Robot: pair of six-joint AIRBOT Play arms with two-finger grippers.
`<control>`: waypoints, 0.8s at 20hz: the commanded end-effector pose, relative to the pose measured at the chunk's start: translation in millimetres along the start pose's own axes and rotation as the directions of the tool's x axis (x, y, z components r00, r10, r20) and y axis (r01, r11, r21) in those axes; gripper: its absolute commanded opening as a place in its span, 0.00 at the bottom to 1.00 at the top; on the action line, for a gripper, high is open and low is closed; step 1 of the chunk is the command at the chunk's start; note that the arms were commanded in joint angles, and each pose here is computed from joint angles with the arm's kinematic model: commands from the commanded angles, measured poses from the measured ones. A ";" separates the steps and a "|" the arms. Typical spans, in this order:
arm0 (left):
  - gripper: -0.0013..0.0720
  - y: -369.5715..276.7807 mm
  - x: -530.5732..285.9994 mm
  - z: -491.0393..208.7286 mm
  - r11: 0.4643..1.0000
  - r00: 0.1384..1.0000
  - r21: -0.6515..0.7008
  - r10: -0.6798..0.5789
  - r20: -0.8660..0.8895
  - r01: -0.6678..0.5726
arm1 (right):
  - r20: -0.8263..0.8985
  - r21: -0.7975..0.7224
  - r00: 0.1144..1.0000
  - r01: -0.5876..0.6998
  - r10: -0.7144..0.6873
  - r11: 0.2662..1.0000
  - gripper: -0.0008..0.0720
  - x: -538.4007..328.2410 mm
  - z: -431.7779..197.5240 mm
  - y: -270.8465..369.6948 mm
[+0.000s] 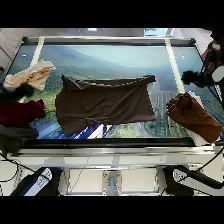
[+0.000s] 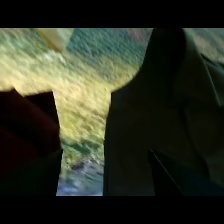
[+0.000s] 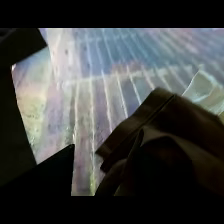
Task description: Fold the shirts.
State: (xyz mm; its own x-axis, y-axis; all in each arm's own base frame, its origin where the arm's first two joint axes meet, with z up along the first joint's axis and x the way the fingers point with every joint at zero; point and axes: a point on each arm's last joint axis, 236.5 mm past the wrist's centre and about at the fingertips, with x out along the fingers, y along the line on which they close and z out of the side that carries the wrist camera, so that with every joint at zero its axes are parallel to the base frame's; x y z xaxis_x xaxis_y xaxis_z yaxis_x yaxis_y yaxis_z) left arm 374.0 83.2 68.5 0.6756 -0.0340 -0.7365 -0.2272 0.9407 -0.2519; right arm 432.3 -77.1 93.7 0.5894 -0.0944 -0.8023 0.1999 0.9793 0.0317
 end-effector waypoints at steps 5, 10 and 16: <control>0.84 5.2 38.2 -127.5 0.922 0.991 -0.387 -0.062 -0.119 0.011 | -0.021 0.072 0.984 -0.175 0.177 0.982 0.60 -12.3 -72.8 38.9; 0.80 -8.1 72.5 -169.6 0.876 0.944 -0.481 -0.181 -0.277 0.027 | 0.060 0.053 0.978 -0.205 0.202 0.977 0.60 -39.3 -59.0 45.0; 0.80 -14.7 89.3 -156.4 0.863 0.944 -0.497 -0.232 -0.233 0.089 | 0.065 0.059 0.974 -0.221 0.217 0.973 0.60 -45.5 -59.2 48.7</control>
State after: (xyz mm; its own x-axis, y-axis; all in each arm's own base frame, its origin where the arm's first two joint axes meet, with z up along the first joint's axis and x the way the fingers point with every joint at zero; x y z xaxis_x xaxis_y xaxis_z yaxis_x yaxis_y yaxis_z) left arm 319.0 13.6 -91.1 0.5065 -0.3201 -0.8006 -0.4947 0.6527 -0.5739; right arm 369.9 -18.1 93.2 0.6620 0.0959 -0.7433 0.1165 0.9666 0.2285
